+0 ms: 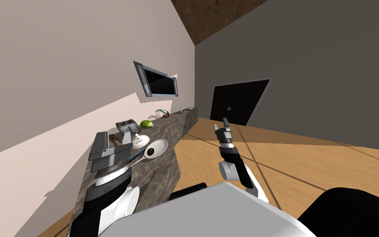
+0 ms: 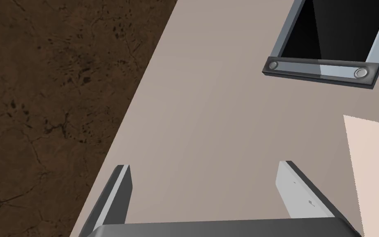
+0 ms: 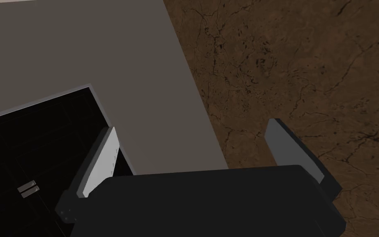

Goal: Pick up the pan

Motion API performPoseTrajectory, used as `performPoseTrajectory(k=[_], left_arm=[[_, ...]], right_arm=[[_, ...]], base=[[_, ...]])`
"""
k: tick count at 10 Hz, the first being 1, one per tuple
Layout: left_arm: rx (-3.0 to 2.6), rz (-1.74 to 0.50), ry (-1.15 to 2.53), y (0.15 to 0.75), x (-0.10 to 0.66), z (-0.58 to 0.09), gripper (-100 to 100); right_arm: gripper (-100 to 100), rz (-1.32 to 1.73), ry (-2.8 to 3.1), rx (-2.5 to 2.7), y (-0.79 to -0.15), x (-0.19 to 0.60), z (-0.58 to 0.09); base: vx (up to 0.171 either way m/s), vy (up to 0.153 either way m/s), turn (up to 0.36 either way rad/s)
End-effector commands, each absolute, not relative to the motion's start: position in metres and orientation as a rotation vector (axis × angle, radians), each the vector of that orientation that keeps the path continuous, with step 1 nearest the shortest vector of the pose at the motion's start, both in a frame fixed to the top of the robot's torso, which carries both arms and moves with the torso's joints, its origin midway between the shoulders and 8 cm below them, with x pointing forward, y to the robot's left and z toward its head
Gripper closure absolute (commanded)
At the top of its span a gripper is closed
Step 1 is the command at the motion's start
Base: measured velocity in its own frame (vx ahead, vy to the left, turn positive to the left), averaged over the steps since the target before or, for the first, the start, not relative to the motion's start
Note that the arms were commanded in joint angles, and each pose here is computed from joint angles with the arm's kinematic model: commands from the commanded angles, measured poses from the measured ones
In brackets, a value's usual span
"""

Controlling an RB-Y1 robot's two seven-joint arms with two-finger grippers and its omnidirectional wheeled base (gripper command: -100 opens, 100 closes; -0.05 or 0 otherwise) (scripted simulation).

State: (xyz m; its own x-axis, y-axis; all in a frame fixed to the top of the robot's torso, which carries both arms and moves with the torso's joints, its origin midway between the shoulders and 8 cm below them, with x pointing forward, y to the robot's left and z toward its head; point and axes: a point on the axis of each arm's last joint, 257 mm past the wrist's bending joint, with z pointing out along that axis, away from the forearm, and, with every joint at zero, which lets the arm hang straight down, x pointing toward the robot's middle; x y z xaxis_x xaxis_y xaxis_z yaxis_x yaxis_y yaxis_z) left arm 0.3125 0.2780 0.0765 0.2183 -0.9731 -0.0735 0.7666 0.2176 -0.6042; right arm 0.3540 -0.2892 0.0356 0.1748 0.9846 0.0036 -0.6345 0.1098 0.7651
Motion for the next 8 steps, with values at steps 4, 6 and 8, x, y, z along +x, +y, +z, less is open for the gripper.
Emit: performPoseTrajectory(k=[4, 6, 8], left_arm=[[-0.515, -1.281, 0.616, 0.275, 0.329, 0.066, -100], [-0.545, -1.284, 0.666, 0.276, 0.338, 0.059, -100], [-0.576, -1.282, 0.701, 0.278, 0.345, 0.053, -100]], right_arm=[[0, 1.301, 0.602, 0.724, -0.289, 0.354, 0.036], [0, 1.301, 0.602, 0.724, -0.289, 0.354, 0.036], [0, 1.301, 0.602, 0.724, -0.289, 0.354, 0.036]], base=[[0.005, -0.034, 0.043], [0.007, -0.050, 0.051], [0.008, -0.028, 0.028]])
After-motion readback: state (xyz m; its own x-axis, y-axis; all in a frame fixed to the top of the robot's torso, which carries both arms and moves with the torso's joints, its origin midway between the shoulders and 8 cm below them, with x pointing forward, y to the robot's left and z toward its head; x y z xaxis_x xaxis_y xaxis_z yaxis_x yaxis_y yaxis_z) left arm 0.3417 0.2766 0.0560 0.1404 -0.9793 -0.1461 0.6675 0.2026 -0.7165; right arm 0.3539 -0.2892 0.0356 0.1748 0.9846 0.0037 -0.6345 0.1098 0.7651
